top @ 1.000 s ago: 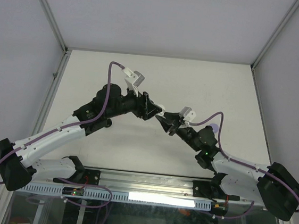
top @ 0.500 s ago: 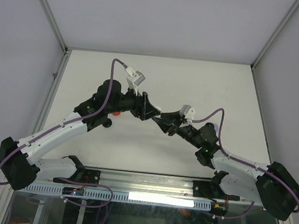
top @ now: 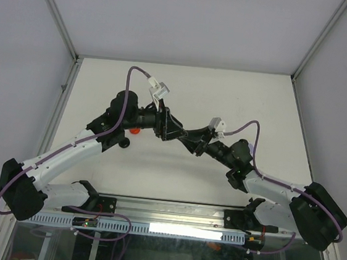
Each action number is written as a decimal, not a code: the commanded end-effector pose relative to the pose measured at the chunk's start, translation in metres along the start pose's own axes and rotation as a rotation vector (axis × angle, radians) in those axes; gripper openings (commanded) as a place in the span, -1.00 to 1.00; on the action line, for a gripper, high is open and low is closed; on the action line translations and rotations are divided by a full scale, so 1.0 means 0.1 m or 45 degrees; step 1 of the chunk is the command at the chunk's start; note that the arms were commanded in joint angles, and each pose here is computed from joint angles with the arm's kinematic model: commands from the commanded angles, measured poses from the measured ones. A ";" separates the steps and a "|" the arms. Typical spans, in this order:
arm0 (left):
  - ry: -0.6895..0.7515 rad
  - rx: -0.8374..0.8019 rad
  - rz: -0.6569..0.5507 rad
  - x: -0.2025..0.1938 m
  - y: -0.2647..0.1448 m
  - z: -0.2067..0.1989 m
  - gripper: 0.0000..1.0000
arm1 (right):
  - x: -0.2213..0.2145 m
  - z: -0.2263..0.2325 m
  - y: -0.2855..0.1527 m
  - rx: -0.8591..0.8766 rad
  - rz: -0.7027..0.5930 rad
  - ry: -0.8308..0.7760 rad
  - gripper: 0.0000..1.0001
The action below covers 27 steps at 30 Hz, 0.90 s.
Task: Insert the wireless bluetooth earbuds into the charging case
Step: Close the charging case, then place the charging case at the center of the board.
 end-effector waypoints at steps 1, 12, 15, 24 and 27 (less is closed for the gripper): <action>0.046 -0.085 -0.065 0.10 -0.09 -0.14 0.18 | 0.16 -0.02 0.04 0.006 -0.058 0.021 -0.77; 0.090 0.694 -0.352 0.15 -0.58 0.64 0.42 | -0.21 -0.38 -0.21 -0.309 0.257 0.272 -0.77; 0.078 0.885 -0.404 0.11 -0.78 0.82 0.54 | -0.32 -0.52 -0.33 -0.452 0.336 0.381 -0.78; 0.058 1.188 -0.585 0.04 -1.31 1.04 0.97 | -0.68 -0.85 -0.79 -0.841 0.551 0.697 -0.77; 0.049 1.255 -0.609 -0.02 -1.42 1.10 0.98 | -0.82 -0.94 -0.94 -0.946 0.585 0.821 -0.77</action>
Point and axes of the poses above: each gripper's point midway between its finger pads, its own y axis out along the fingers, its own z axis along the line the jaws close on, x = y × z, the point moved 5 cm from there along -y, back along the fingers, and after that the axes turned 7 degrees about -y, right-handed, at the moved point
